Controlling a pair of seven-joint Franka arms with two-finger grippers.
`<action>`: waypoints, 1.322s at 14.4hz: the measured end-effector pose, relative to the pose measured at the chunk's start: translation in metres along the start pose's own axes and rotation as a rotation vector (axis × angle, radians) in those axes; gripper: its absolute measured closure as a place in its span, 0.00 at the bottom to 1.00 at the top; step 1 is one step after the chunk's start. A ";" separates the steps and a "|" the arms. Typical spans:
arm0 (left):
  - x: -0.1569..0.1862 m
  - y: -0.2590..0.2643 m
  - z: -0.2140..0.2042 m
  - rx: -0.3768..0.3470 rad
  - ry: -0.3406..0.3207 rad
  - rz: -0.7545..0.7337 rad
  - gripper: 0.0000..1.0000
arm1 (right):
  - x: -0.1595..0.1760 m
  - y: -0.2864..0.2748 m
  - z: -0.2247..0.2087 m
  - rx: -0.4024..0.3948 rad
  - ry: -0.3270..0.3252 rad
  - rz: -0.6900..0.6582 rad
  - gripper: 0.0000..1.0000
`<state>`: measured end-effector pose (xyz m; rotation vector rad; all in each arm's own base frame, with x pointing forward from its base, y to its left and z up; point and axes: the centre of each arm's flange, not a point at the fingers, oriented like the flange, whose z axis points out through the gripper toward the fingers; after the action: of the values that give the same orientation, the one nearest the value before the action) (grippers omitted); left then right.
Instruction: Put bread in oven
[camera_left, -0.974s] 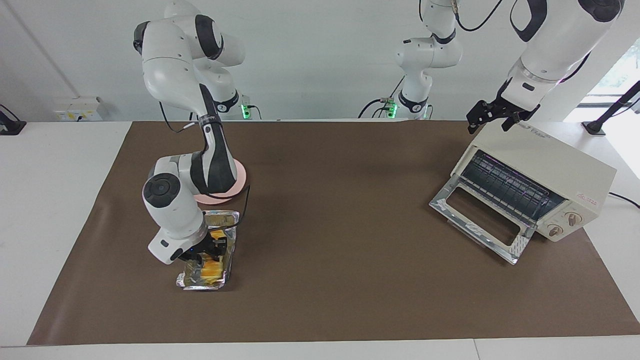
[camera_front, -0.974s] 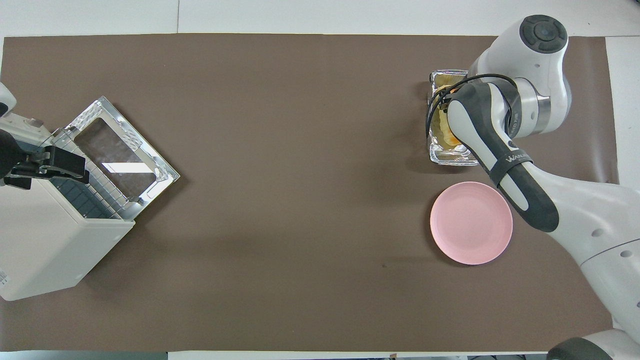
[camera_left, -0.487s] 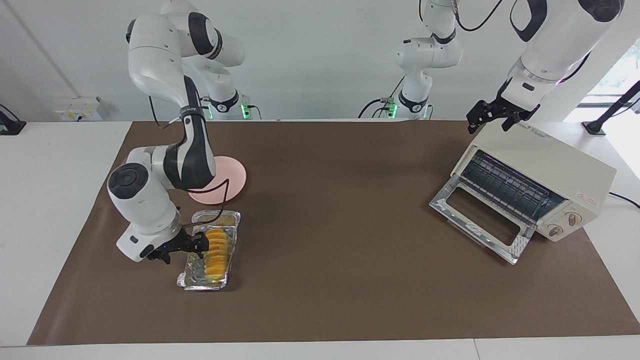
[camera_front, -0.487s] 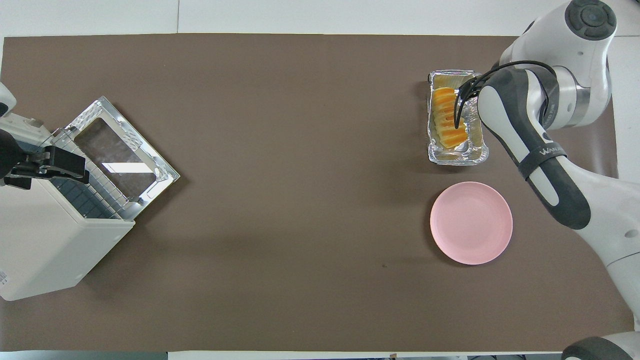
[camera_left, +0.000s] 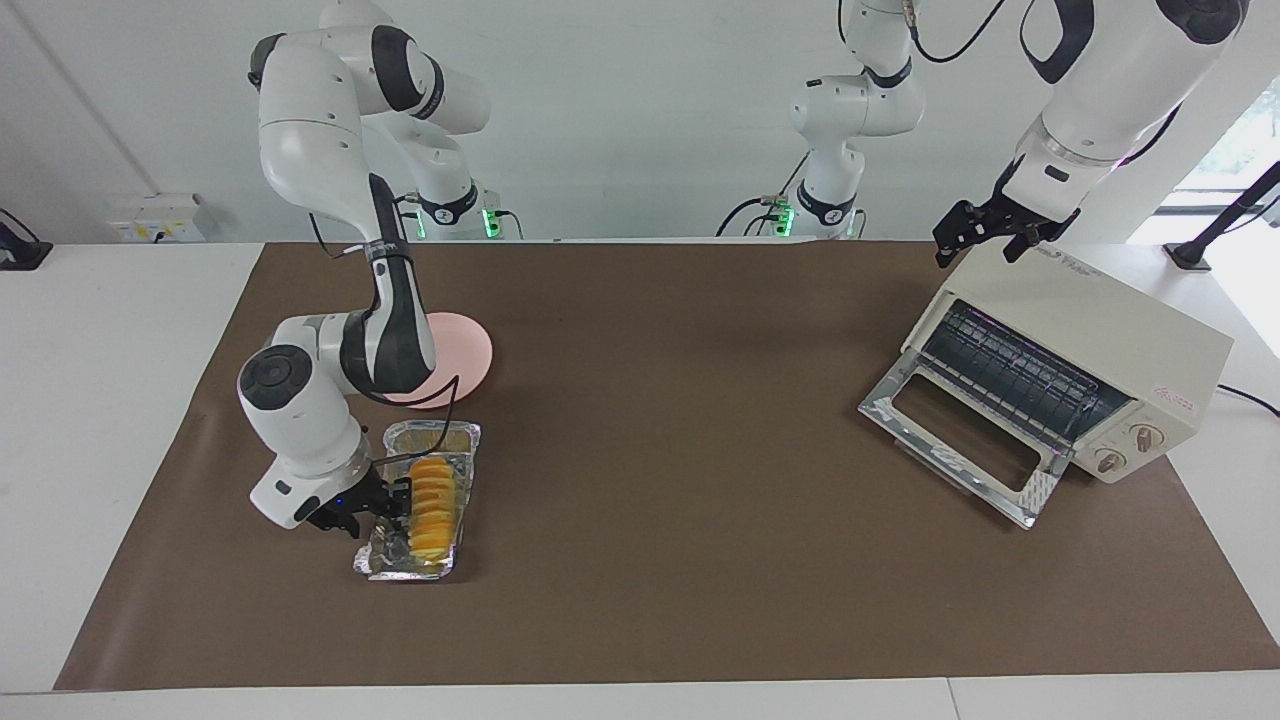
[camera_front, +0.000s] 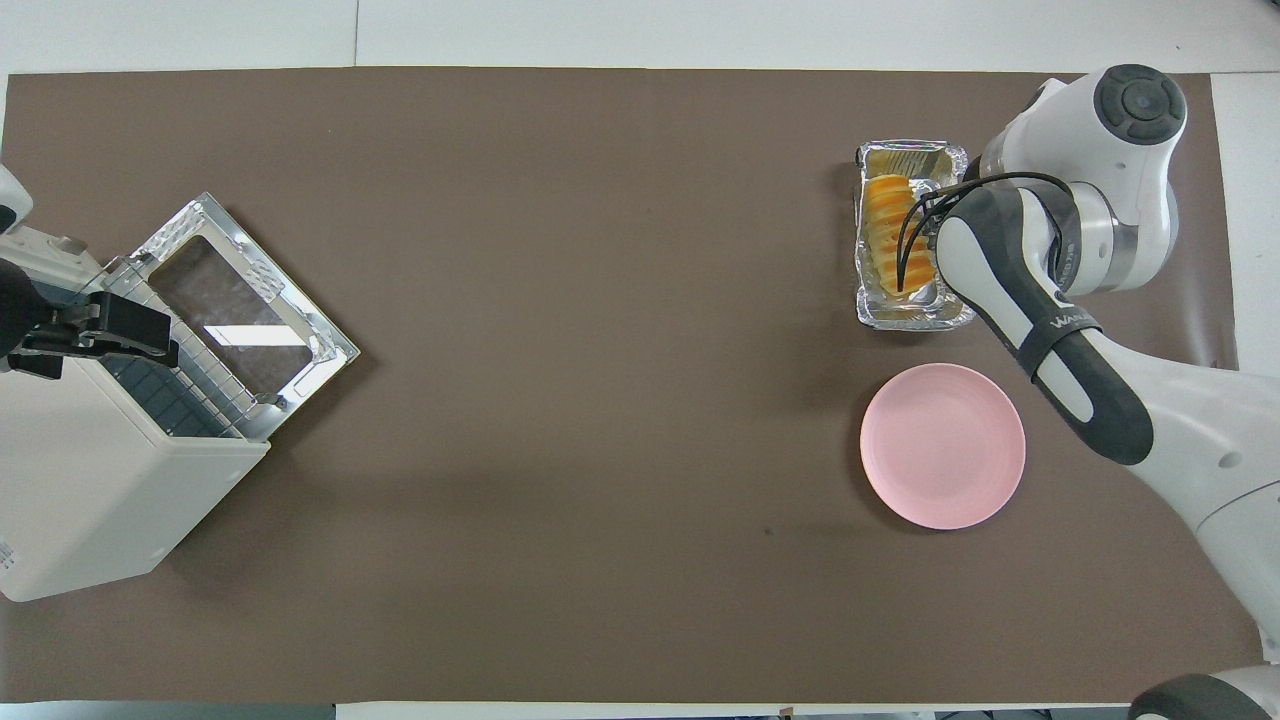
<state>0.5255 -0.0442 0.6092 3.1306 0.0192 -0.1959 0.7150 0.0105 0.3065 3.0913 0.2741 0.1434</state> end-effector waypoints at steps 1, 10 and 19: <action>0.000 0.000 0.000 0.000 0.000 0.000 0.00 | -0.001 0.000 -0.004 0.001 -0.013 0.000 0.89; 0.000 0.000 0.000 0.000 0.000 0.000 0.00 | 0.008 -0.199 -0.174 0.080 -0.171 0.085 0.98; 0.000 0.000 0.000 0.000 0.000 0.000 0.00 | -0.062 -0.423 -0.052 0.129 -0.096 0.134 0.98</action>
<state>0.5255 -0.0442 0.6092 3.1306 0.0192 -0.1960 0.5759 0.4175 0.3351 3.2319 0.0748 -0.0203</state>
